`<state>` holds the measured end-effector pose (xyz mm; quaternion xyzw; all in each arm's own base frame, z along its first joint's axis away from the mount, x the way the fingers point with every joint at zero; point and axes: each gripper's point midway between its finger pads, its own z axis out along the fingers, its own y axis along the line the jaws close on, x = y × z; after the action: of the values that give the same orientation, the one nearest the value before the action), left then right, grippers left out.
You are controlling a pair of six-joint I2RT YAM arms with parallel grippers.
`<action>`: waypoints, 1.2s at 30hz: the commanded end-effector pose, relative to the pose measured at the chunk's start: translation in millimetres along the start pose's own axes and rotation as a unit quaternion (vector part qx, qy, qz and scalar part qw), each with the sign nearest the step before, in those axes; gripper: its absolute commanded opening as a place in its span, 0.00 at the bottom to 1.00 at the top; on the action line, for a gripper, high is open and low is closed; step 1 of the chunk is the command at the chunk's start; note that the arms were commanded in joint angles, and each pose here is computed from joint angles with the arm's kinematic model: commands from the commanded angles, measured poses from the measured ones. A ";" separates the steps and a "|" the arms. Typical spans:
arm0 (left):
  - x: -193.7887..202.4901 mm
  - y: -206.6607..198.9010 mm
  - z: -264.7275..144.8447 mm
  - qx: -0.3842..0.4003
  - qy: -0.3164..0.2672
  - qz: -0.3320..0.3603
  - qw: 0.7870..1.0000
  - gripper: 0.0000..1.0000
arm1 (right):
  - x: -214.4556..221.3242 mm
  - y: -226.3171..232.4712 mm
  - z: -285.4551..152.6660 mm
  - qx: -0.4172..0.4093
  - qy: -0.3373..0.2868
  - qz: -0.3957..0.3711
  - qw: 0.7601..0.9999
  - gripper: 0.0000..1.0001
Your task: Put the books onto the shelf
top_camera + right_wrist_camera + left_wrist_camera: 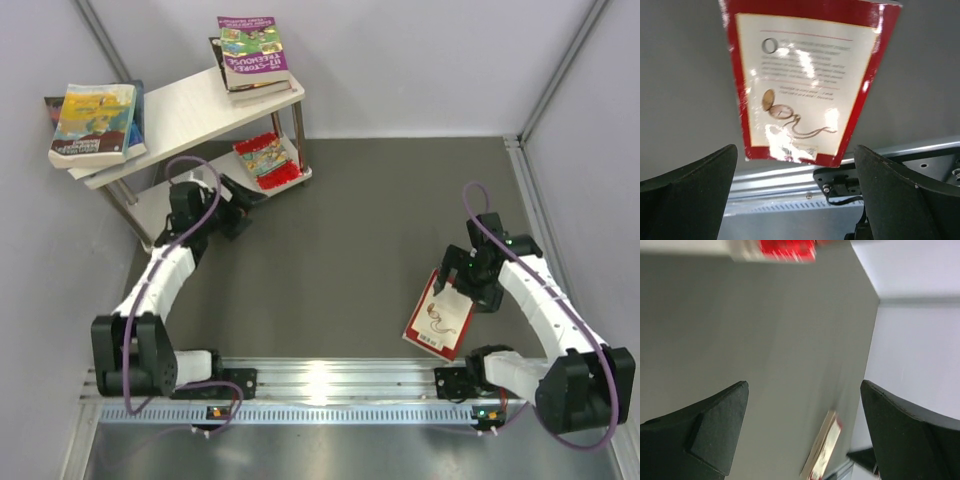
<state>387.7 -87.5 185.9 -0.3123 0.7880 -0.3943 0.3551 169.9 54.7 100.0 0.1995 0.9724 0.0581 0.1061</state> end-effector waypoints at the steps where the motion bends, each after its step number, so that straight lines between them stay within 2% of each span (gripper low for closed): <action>1: 58.4 -3.4 -18.8 -0.008 0.054 0.067 0.996 0.98 | 0.7 -31.4 18.5 0.062 -0.006 0.051 0.997 1.00; 6: 126.1 -16.1 -19.9 -0.005 0.108 0.097 0.989 0.98 | -3.1 -49.6 34.7 0.053 0.002 0.130 0.990 1.00; 10: 192.5 -26.5 -7.5 -0.010 0.168 0.129 0.977 0.98 | -0.6 -50.9 43.3 0.040 0.010 0.156 0.987 1.00; 14: 242.4 -43.5 6.7 -0.013 0.219 0.160 0.962 0.98 | 2.0 -42.7 60.0 0.011 0.014 0.166 0.986 0.99; 16: 277.1 -37.2 14.7 -0.028 0.258 0.171 0.950 0.98 | 15.0 -37.1 71.5 -0.009 0.037 0.174 0.984 0.98; 18: 294.7 -47.5 22.2 -0.027 0.272 0.182 0.945 0.98 | 17.6 -29.6 79.9 -0.032 0.041 0.175 0.983 0.97; 20: 323.4 -39.5 31.0 -0.041 0.300 0.193 0.933 0.98 | 29.1 -27.9 88.7 -0.041 0.056 0.174 0.982 0.96; 25: 364.4 -33.0 54.3 -0.052 0.344 0.172 0.922 0.98 | 33.6 -1.4 96.1 -0.098 0.059 0.148 0.982 0.94; 28: 382.8 -32.9 57.8 -0.048 0.363 0.165 0.916 0.98 | 31.9 26.7 91.7 -0.140 0.063 0.121 0.981 0.91; 31: 399.4 -34.0 55.2 -0.041 0.381 0.170 0.908 0.98 | 27.5 45.2 88.9 -0.150 0.066 0.098 0.982 0.81; 32: 405.0 -34.4 53.3 -0.037 0.390 0.169 0.905 0.95 | 27.0 49.6 89.1 -0.152 0.066 0.091 0.982 0.76; 34: 419.9 -31.5 49.7 -0.030 0.410 0.169 0.896 0.92 | 23.1 55.4 91.2 -0.155 0.073 0.088 0.981 0.71; 36: 434.3 -26.6 47.5 -0.027 0.425 0.168 0.889 0.84 | 17.9 61.3 90.9 -0.160 0.074 0.081 0.981 0.68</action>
<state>210.3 -427.5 48.1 -0.0140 0.9295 -0.3631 0.0628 155.6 123.2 23.0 0.2785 0.9326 0.2290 -0.0170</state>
